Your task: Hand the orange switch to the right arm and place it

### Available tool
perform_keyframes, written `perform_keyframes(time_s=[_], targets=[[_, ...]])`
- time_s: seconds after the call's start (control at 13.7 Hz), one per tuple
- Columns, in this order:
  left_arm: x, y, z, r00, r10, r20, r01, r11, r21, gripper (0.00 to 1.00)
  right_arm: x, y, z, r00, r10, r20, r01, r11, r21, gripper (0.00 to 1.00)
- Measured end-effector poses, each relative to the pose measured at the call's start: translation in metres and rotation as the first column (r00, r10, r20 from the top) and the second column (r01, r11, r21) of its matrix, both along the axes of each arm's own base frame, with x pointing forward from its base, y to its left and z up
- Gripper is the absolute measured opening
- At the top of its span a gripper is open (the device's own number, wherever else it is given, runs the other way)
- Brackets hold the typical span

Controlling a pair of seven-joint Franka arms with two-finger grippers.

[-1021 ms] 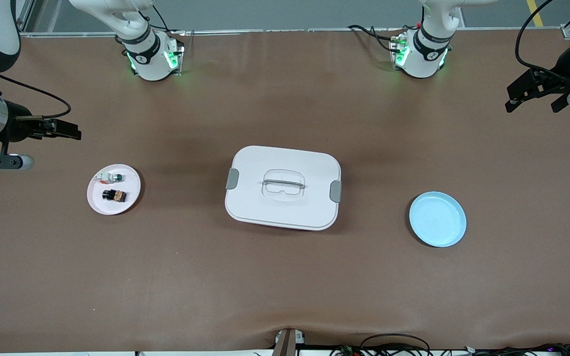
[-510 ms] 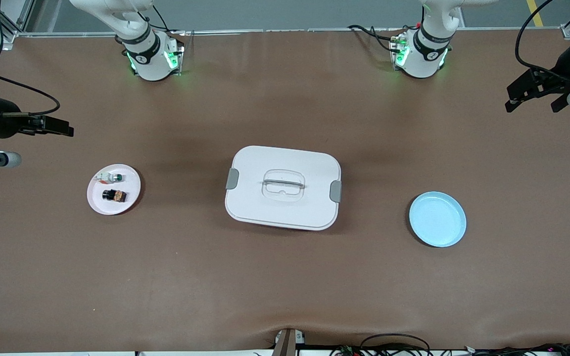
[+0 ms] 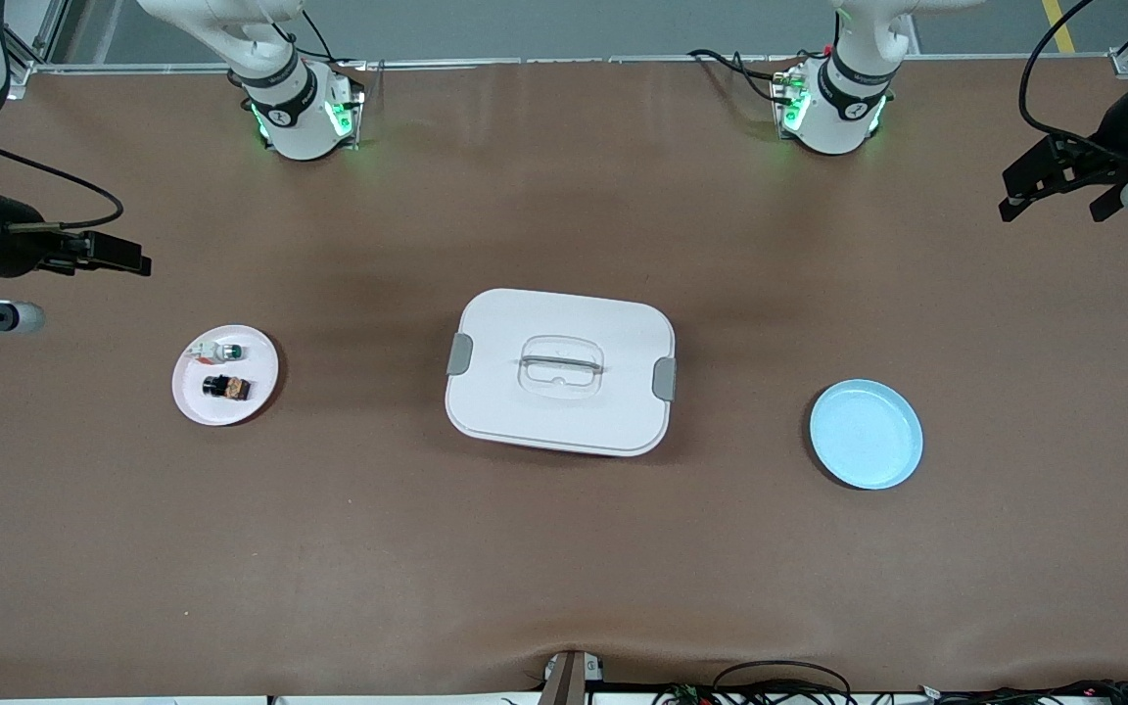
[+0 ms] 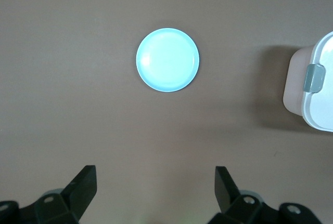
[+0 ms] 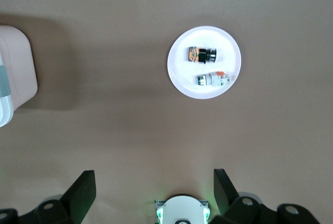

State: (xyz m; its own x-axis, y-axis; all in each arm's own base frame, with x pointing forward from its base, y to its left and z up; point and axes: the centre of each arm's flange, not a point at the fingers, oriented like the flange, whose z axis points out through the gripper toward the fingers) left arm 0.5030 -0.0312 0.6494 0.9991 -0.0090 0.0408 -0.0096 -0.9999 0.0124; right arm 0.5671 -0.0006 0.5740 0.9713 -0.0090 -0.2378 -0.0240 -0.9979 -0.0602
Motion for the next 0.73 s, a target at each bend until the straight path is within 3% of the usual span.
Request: perform_keyframes(time_s=[0.22, 0.73], targets=[[-0.0001, -0.0006, 0.0, 1.0, -0.001, 0.0, 0.001, 1.0, 0.0, 1.0, 0.0042, -0.0013, 0.0023, 0.996, 0.084, 0.04, -0.084, 0.996, 0.011, 1.0], [-0.0002, -0.0009, -0.0001, 1.0, -0.002, -0.001, 0.002, 1.0, 0.0, 1.0, 0.0027, -0.0027, 0.0104, 0.994, 0.098, 0.057, -0.097, 0.995, -0.023, 1.0]])
